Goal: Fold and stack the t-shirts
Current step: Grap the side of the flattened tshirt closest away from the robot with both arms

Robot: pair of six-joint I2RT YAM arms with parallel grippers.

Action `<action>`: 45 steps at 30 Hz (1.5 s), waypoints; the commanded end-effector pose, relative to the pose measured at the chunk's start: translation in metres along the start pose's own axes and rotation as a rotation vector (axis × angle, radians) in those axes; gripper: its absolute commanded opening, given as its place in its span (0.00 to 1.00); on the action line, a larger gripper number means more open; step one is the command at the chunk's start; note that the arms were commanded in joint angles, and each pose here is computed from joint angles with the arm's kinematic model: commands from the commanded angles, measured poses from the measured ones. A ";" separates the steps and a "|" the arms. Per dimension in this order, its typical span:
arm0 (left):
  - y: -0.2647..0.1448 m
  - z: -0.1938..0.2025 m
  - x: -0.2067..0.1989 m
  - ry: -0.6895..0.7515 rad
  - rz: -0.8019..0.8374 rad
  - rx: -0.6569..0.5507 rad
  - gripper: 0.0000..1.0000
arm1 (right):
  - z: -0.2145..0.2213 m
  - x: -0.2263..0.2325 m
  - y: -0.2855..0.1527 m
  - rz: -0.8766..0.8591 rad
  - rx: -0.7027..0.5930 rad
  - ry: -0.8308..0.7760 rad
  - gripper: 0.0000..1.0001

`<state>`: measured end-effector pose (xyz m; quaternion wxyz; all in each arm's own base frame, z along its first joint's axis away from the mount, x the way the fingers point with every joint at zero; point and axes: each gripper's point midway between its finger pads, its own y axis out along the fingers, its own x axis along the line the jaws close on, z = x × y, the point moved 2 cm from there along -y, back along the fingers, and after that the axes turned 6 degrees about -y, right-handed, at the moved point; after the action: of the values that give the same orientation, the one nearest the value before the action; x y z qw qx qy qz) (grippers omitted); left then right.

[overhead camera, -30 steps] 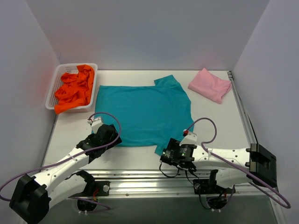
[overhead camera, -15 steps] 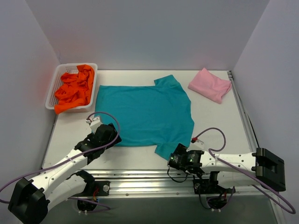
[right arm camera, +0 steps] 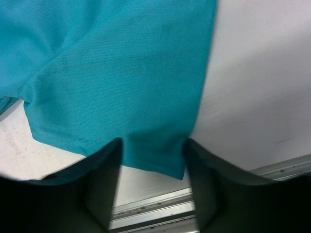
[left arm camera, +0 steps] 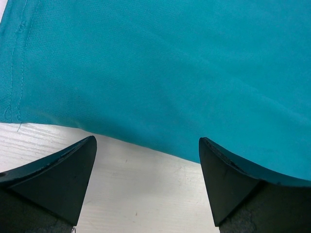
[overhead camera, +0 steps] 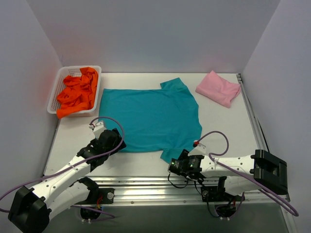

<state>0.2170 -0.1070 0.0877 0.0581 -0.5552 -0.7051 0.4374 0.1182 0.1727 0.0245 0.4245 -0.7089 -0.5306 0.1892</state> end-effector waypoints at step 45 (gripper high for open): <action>0.017 0.003 0.065 -0.321 -0.360 -0.087 0.52 | -0.110 -0.025 -0.023 -0.014 -0.362 0.086 0.00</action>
<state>0.1961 -0.0500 0.0444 0.0186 -0.3452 -0.8125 0.4695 0.1684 0.1180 0.0978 0.3541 -0.7608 -0.5409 0.0557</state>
